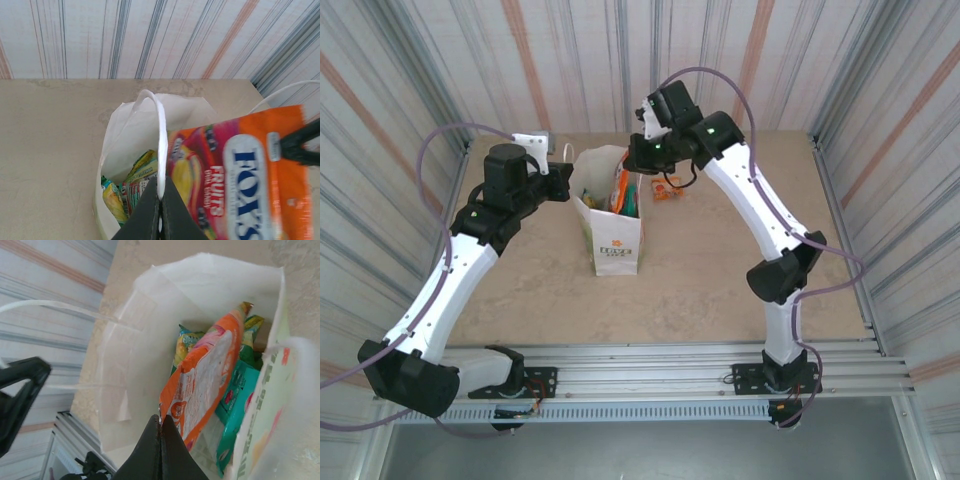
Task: Place the snacks into the paper bag
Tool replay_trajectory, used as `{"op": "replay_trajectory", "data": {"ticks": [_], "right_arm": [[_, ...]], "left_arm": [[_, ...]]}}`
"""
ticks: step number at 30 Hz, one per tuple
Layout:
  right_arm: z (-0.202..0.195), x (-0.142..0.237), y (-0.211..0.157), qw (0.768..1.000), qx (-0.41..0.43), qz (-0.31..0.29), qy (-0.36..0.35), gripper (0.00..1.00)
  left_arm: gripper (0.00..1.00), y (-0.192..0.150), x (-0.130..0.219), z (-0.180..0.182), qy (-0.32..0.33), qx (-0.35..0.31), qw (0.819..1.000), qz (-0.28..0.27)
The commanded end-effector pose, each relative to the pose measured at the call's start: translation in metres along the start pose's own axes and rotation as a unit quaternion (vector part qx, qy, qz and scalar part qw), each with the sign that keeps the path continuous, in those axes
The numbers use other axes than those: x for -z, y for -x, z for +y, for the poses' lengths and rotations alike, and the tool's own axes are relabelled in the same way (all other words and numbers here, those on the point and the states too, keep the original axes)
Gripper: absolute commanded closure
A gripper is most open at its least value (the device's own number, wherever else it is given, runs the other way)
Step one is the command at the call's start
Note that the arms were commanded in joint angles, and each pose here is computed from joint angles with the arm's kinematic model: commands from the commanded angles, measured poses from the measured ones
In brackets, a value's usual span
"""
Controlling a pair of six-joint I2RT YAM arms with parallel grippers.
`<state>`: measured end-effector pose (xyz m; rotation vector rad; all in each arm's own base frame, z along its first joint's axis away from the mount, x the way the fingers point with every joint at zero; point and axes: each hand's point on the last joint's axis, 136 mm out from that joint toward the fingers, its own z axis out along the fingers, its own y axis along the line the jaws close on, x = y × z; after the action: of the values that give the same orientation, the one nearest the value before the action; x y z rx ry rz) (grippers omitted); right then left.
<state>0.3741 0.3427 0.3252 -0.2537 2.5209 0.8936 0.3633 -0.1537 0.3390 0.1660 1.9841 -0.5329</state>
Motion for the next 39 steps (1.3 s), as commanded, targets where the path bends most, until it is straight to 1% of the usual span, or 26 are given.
{"op": "replay_trajectory", "data": {"ticks": [1, 5, 9, 14, 18, 28, 30, 33, 39], "right_arm": [[0.001, -0.028, -0.003, 1.0, -0.005, 0.008, -0.004, 1.0], [0.006, -0.052, -0.004, 1.0, -0.005, 0.013, 0.006, 1.0], [0.014, -0.078, -0.007, 0.999, -0.006, 0.024, 0.03, 1.0], [0.02, -0.098, -0.009, 0.999, -0.003, 0.033, 0.04, 1.0], [0.02, -0.11, -0.009, 0.998, -0.006, 0.036, 0.048, 1.0], [0.016, -0.117, -0.009, 0.998, -0.008, 0.041, 0.047, 1.0], [0.02, -0.114, -0.007, 0.998, -0.006, 0.037, 0.051, 1.0], [0.025, -0.097, -0.001, 0.998, 0.004, 0.022, 0.051, 1.0], [0.035, -0.044, 0.01, 0.999, 0.028, -0.015, 0.041, 1.0]], "left_arm": [[1.0, 0.017, 0.004, -0.008, -0.018, -0.006, 0.999, -0.025], [1.0, 0.018, 0.003, -0.01, -0.026, -0.004, 0.999, -0.025], [1.0, 0.017, 0.001, -0.012, -0.032, -0.001, 0.999, -0.022], [1.0, 0.017, 0.002, -0.013, -0.035, 0.001, 0.999, -0.022], [1.0, 0.018, 0.002, -0.014, -0.037, 0.0, 0.999, -0.023], [1.0, 0.016, 0.002, -0.014, -0.037, 0.002, 0.999, -0.022], [1.0, 0.016, 0.002, -0.013, -0.036, 0.001, 0.999, -0.021], [1.0, 0.016, 0.002, -0.011, -0.03, -0.001, 0.999, -0.019], [1.0, 0.014, 0.003, -0.008, -0.02, -0.008, 1.0, -0.018]]}}
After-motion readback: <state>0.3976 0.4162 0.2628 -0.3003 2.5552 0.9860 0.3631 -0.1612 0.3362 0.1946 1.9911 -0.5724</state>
